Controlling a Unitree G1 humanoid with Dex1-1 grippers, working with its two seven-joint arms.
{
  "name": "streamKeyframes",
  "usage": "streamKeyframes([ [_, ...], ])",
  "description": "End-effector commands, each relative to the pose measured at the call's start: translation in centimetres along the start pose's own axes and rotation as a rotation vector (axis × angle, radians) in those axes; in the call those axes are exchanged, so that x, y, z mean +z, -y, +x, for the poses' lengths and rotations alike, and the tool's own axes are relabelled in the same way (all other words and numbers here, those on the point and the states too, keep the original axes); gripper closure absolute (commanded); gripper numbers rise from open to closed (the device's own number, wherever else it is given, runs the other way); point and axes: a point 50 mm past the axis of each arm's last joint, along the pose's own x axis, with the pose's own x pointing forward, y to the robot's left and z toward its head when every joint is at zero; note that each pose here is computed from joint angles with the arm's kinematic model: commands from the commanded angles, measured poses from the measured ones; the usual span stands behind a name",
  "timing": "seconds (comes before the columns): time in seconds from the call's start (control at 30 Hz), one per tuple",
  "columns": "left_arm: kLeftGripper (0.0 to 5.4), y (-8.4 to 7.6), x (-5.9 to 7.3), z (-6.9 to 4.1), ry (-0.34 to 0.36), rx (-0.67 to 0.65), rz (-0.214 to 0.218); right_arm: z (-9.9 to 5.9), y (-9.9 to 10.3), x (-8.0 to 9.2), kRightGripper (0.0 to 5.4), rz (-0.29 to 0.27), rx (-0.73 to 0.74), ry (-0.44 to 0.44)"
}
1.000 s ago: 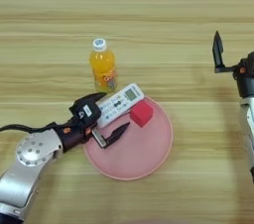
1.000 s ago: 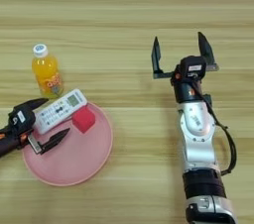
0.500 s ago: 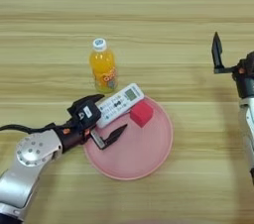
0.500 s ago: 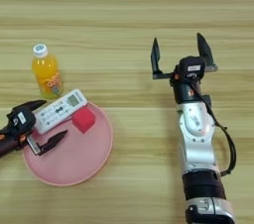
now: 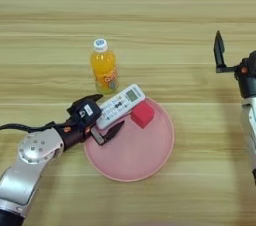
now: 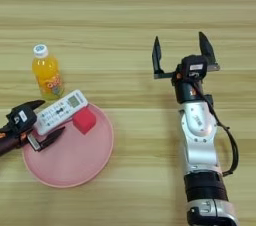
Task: Move the objects on the table
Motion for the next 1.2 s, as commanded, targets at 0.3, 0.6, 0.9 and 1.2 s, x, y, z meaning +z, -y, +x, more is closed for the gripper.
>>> streamKeyframes([
  [0.3,1.54,0.0,-0.3,0.2,-0.023,-0.009,0.007,0.5,0.4,0.6,0.00,0.017,-0.015,0.025],
  [0.6,2.32,-0.1,-0.4,0.2,-0.037,-0.016,0.023,0.7,0.5,1.2,0.00,0.026,-0.024,0.043],
  [0.9,2.54,-0.1,-0.3,0.3,-0.025,-0.024,0.035,0.8,0.6,1.1,0.00,0.026,-0.023,0.040],
  [1.2,2.54,-0.5,1.0,-0.2,0.041,-0.033,0.050,0.8,0.5,0.9,0.00,0.024,-0.023,0.034],
])
